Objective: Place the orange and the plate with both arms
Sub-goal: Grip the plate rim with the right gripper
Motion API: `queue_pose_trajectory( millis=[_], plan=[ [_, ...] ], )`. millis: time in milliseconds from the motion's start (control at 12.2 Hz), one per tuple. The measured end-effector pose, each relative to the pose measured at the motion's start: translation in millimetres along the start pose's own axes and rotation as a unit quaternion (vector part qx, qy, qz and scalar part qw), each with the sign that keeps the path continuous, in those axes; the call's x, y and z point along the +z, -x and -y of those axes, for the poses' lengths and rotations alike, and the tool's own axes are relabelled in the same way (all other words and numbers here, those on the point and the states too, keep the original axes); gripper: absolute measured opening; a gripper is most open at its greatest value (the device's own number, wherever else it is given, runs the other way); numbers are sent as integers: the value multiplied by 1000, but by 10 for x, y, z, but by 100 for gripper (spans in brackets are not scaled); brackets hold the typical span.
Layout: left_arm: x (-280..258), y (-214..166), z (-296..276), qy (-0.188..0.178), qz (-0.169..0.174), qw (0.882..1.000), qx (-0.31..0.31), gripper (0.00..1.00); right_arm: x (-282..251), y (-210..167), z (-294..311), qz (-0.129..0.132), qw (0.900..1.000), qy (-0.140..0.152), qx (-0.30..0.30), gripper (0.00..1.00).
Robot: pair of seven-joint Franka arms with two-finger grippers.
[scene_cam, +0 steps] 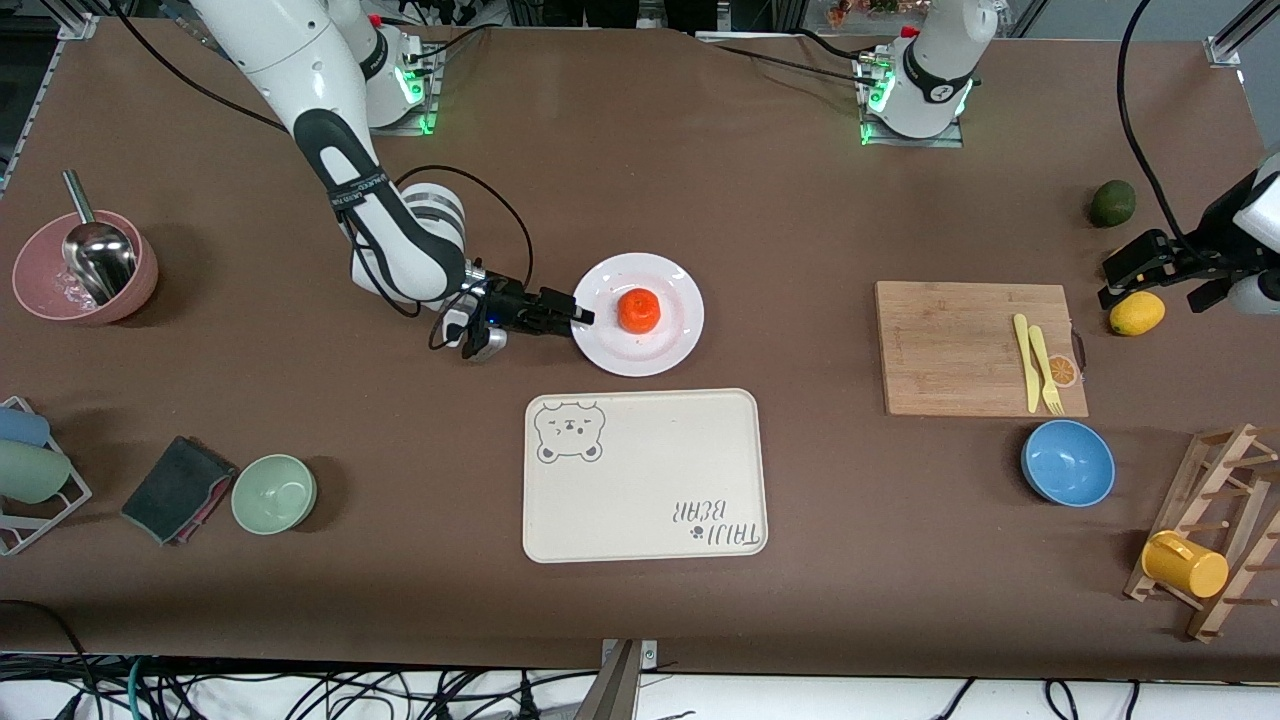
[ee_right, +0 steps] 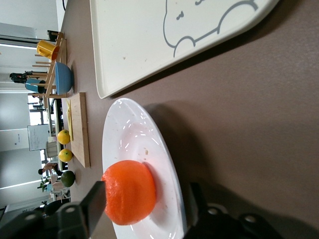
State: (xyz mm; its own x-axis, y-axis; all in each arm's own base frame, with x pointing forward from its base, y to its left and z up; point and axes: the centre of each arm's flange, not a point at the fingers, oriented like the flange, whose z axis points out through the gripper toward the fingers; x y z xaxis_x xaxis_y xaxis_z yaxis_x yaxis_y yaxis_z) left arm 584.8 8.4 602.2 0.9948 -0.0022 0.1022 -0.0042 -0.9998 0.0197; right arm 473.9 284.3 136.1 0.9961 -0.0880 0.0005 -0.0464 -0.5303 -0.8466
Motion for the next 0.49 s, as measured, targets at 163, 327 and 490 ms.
queue_pose_trajectory(
  millis=[163, 327, 490],
  plan=[
    [0, 0, -1, 0, 0, 1000, 0, 100, 30, 40, -43, -5, 1000, -3, -6, 58],
    [0, 0, -4, 0, 0, 1000, 0, 100, 68, 85, -110, -13, 1000, -6, -14, 51],
    [0, 0, -5, 0, 0, 1000, 0, 100, 110, 127, -152, -11, 1000, -6, -16, 43]
  ],
)
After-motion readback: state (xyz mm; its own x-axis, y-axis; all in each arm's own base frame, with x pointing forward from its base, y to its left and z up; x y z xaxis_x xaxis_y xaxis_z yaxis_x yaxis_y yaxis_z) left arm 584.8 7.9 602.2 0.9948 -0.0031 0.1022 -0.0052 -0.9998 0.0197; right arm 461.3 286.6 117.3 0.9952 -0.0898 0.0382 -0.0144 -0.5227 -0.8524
